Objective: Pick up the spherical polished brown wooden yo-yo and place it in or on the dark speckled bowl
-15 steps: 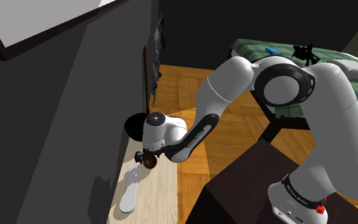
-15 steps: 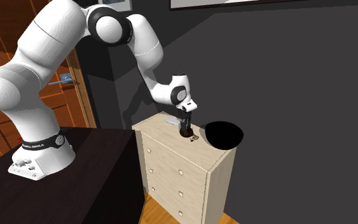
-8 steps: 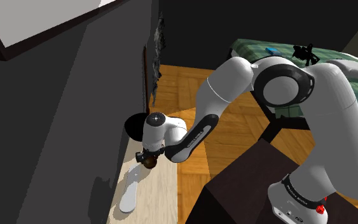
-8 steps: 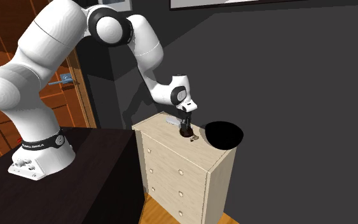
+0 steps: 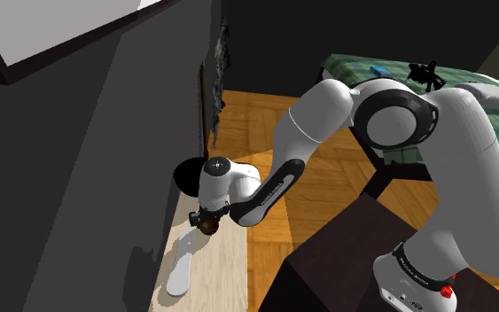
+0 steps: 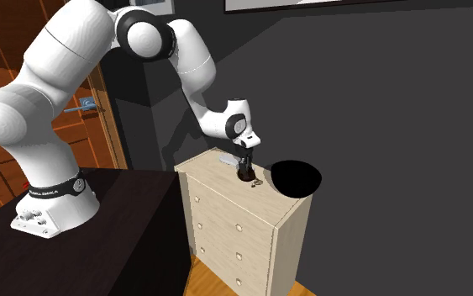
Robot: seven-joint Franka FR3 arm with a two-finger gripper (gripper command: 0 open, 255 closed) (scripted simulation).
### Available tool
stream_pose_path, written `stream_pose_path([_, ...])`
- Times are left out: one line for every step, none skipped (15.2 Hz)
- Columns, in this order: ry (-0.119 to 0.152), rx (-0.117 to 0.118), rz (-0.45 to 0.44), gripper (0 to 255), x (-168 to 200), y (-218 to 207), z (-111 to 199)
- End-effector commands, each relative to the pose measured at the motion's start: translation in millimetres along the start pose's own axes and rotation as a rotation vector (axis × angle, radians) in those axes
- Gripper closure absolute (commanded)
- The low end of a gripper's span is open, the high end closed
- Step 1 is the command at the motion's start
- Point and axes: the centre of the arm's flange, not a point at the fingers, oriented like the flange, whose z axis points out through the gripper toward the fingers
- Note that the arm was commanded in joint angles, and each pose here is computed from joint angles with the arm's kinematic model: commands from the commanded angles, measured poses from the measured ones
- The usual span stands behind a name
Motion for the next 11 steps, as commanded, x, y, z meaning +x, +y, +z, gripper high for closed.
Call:
stream_pose_path([-0.001, -0.001, 0.000, 255, 0, 1, 1])
stream_pose_path([-0.001, -0.001, 0.000, 255, 1, 0, -5])
stream_pose_path([-0.001, -0.001, 0.000, 255, 1, 0, -10])
stream_pose_path([-0.001, -0.001, 0.000, 255, 2, 0, -15])
stream_pose_path([-0.001, -0.001, 0.000, 255, 3, 0, -20])
stream_pose_path([-0.001, -0.001, 0.000, 255, 4, 0, -26])
stream_pose_path([-0.001, -0.001, 0.000, 255, 4, 0, -31])
stream_pose_path([-0.001, -0.001, 0.000, 255, 5, 0, -36])
stream_pose_path([-0.001, -0.001, 0.000, 255, 6, 0, -41])
stream_pose_path([-0.001, -0.001, 0.000, 255, 7, -1, -46])
stream_pose_path([-0.001, -0.001, 0.000, 255, 8, -1, -52])
